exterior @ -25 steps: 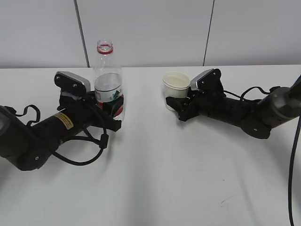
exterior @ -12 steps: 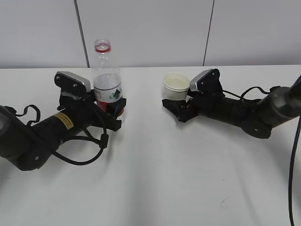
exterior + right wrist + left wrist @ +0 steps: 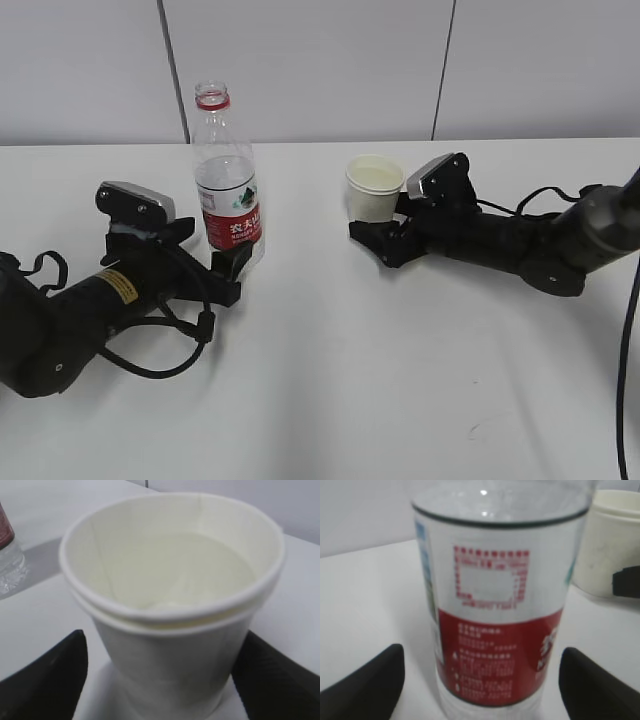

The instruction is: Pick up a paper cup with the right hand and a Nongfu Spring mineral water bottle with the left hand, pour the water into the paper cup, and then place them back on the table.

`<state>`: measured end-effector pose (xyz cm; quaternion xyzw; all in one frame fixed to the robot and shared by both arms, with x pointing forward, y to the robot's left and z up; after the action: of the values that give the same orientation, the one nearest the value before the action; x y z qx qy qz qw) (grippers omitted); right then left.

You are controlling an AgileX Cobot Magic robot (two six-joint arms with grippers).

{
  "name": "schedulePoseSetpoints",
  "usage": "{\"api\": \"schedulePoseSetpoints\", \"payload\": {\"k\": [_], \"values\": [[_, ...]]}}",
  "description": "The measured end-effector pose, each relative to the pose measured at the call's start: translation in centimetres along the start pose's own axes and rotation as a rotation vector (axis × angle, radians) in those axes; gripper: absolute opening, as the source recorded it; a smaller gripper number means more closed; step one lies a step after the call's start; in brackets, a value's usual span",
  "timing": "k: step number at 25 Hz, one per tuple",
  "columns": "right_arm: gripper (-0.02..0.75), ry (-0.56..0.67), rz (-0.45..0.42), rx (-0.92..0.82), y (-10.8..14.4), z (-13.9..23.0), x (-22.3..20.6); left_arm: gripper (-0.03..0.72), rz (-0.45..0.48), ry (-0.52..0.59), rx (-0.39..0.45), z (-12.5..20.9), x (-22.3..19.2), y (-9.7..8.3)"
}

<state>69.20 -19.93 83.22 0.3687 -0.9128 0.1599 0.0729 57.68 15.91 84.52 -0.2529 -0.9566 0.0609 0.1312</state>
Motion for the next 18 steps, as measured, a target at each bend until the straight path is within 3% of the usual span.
{"api": "schedulePoseSetpoints", "payload": {"k": [12, 18], "values": [[0.642, 0.047, 0.018, -0.012, -0.4, -0.8, 2.8, 0.577, -0.126, 0.036, 0.005, 0.3, 3.3, 0.6], [0.617, 0.081, 0.081, -0.083, -2.6, 0.4, 4.3, 0.577, -0.23, 0.01, -0.017, -0.6, 4.3, 1.4]]}}
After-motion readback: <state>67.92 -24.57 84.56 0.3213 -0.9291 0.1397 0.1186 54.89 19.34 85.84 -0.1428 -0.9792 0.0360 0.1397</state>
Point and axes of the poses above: a point on each arm's last joint axis where the gripper is mounted, x pointing back along that axis away from the gripper, y along the wrist's bending axis when the last joint is at zero, z = x × y, the point moved 1 cm from there along -x, pointing out along that axis toward the gripper, and after that the axes turned 11 degrees about x, right-handed, at the moved point
